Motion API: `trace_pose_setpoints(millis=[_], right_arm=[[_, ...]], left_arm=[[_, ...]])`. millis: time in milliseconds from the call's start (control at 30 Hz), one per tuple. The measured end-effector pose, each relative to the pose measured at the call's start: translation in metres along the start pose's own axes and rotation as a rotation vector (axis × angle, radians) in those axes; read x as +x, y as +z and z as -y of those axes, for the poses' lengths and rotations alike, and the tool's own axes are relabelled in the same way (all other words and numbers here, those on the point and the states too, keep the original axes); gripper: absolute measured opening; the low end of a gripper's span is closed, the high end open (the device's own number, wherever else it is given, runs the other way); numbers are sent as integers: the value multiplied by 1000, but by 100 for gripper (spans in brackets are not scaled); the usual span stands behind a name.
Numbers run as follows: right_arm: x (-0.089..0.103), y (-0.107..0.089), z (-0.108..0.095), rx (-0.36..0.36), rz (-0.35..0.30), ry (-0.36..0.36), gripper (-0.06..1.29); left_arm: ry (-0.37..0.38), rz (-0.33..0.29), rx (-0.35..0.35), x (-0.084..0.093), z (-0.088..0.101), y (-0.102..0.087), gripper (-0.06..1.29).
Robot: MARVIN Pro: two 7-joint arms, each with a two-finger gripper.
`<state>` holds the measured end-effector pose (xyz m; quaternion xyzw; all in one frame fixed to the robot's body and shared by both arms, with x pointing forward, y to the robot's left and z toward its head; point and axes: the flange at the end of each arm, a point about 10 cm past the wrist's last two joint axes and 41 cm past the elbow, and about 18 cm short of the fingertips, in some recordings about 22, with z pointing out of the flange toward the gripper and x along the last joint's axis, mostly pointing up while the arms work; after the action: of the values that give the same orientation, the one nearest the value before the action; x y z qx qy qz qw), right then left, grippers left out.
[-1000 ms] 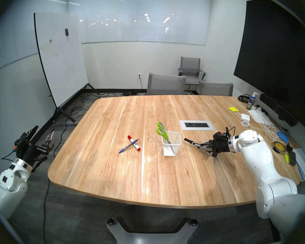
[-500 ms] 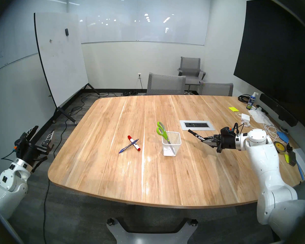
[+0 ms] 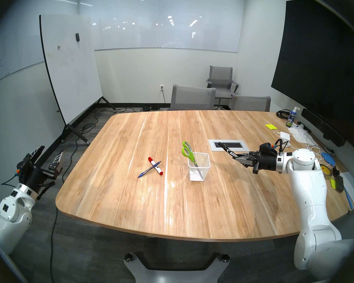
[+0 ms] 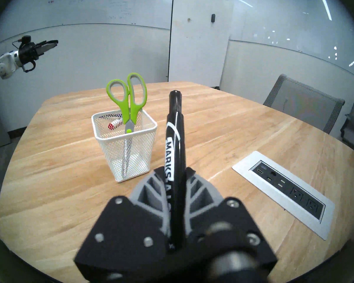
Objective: Place the pen, the marker, and the scissors into the pen holder
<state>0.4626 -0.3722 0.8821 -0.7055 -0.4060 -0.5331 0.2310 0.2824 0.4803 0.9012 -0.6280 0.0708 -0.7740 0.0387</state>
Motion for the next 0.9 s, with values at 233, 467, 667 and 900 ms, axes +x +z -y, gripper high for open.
trace_pose_setpoints(millis=[233,467,667,900], right_arm=[[6,0,8,2,-30,16,7],[16,9,17,18,-64,19,7],[27,16,24,33,-95,19,7],[34,20,30,42,-124,28,7]], left_arm=[[0,0,0,0,0,0,127],[0,0,0,0,0,0,127],[0,0,0,0,0,0,127],[0,0,0,0,0,0,127]])
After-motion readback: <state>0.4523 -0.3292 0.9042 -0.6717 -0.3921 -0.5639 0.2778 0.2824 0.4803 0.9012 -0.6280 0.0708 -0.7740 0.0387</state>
